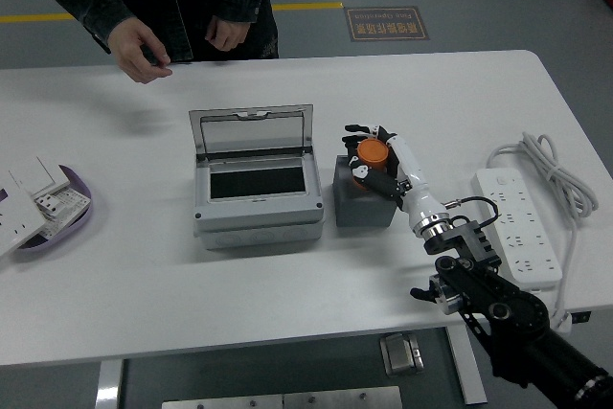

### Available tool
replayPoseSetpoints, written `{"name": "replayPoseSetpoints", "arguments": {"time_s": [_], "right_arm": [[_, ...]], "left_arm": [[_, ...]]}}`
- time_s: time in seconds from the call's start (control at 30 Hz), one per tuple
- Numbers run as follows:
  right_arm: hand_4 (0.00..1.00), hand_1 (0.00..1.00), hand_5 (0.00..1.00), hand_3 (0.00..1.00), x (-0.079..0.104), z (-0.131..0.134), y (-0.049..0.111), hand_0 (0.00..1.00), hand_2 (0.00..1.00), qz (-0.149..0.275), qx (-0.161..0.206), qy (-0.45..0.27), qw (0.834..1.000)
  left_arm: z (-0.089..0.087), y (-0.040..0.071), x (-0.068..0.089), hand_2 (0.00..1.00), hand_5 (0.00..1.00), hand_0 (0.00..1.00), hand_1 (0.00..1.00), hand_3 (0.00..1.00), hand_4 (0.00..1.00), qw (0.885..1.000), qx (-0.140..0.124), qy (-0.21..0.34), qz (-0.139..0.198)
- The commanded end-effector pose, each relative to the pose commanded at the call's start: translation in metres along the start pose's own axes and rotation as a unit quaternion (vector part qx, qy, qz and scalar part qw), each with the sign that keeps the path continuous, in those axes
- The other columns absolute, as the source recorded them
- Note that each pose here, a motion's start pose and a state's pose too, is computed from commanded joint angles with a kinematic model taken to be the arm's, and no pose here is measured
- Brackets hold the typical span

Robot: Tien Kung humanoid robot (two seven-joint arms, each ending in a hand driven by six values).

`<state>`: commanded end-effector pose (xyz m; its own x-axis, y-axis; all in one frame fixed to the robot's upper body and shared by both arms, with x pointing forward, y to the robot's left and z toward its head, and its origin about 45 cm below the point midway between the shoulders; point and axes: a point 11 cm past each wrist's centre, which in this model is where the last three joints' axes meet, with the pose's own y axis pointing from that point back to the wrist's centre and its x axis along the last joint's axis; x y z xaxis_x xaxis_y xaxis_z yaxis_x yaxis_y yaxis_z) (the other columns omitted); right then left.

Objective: Pick up the cylinder from the cube,place it in the box,flap close box

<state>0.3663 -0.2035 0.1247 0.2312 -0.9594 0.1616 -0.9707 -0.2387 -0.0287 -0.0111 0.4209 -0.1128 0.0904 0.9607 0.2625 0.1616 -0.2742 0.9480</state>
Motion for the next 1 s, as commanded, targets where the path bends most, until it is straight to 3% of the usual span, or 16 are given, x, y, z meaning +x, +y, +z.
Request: {"name": "replayPoseSetpoints", "arguments": {"time_s": [0.13, 0.17, 0.33, 0.37, 0.5, 0.53, 0.73, 0.77, 0.93, 0.97, 1.0], "right_arm": [[0.257, 0.658, 0.002, 0.651, -0.003, -0.009, -0.002, 0.714, 0.596, 0.001, 0.013, 0.0, 1.0], [0.115, 0.585, 0.002, 0.556, -0.004, -0.013, -0.003, 0.636, 0.534, 0.002, 0.019, 0.003, 1.0], [0.115, 0.585, 0.002, 0.556, -0.011, -0.04, -0.007, 0.636, 0.534, -0.001, 0.05, 0.029, 0.998], [0.031, 0.522, 0.002, 0.414, -0.015, -0.046, -0.008, 0.52, 0.47, -0.005, 0.057, 0.034, 0.998], [0.031, 0.522, 0.002, 0.414, -0.039, -0.074, -0.01, 0.52, 0.47, -0.037, 0.093, 0.054, 0.994], [0.062, 0.413, 0.002, 0.386, -0.046, -0.08, -0.01, 0.354, 0.449, -0.046, 0.101, 0.059, 0.992], [0.062, 0.413, 0.002, 0.386, -0.099, -0.118, -0.008, 0.354, 0.449, -0.101, 0.146, 0.097, 0.979], [0.014, 0.234, 0.002, 0.372, -0.106, -0.121, -0.008, 0.1, 0.428, -0.108, 0.15, 0.106, 0.977], [0.014, 0.234, 0.002, 0.372, -0.135, -0.123, -0.006, 0.1, 0.428, -0.154, 0.145, 0.166, 0.963], [0.002, 0.186, 0.002, 0.358, -0.139, -0.123, -0.006, 0.002, 0.426, -0.163, 0.142, 0.183, 0.959], [0.002, 0.186, 0.002, 0.358, -0.142, -0.122, -0.006, 0.002, 0.426, -0.17, 0.139, 0.198, 0.955]], "left_arm": [[0.0, 0.0, 0.0, 0.556, 0.205, 0.599, 0.584, 0.595, 0.655, 1.0, 0.0, 0.0, -0.001], [0.0, 0.0, -0.001, 0.556, 0.203, 0.599, 0.584, 0.596, 0.656, 1.0, 0.0, 0.0, -0.001], [0.0, 0.0, -0.001, 0.556, 0.203, 0.599, 0.584, 0.596, 0.656, 1.0, 0.001, 0.0, -0.001], [0.0, 0.0, -0.001, 0.556, 0.199, 0.599, 0.584, 0.597, 0.656, 1.0, 0.001, 0.0, -0.001], [-0.001, 0.0, 0.0, 0.556, 0.199, 0.599, 0.584, 0.597, 0.656, 1.0, 0.002, 0.0, 0.0], [-0.001, 0.0, 0.0, 0.556, 0.198, 0.599, 0.584, 0.596, 0.657, 1.0, 0.002, 0.0, 0.0], [-0.001, 0.0, -0.001, 0.556, 0.198, 0.599, 0.584, 0.596, 0.657, 1.0, 0.003, -0.002, -0.001], [0.0, 0.0, -0.001, 0.556, 0.198, 0.599, 0.584, 0.596, 0.657, 1.0, 0.003, -0.003, -0.001], [0.0, 0.0, 0.001, 0.556, 0.198, 0.599, 0.584, 0.596, 0.657, 1.0, 0.003, -0.003, 0.001], [0.0, 0.0, 0.001, 0.556, 0.198, 0.599, 0.584, 0.597, 0.658, 1.0, 0.003, -0.003, 0.001], [0.0, 0.0, 0.001, 0.556, 0.198, 0.599, 0.584, 0.597, 0.658, 1.0, 0.003, -0.003, 0.001]]}}
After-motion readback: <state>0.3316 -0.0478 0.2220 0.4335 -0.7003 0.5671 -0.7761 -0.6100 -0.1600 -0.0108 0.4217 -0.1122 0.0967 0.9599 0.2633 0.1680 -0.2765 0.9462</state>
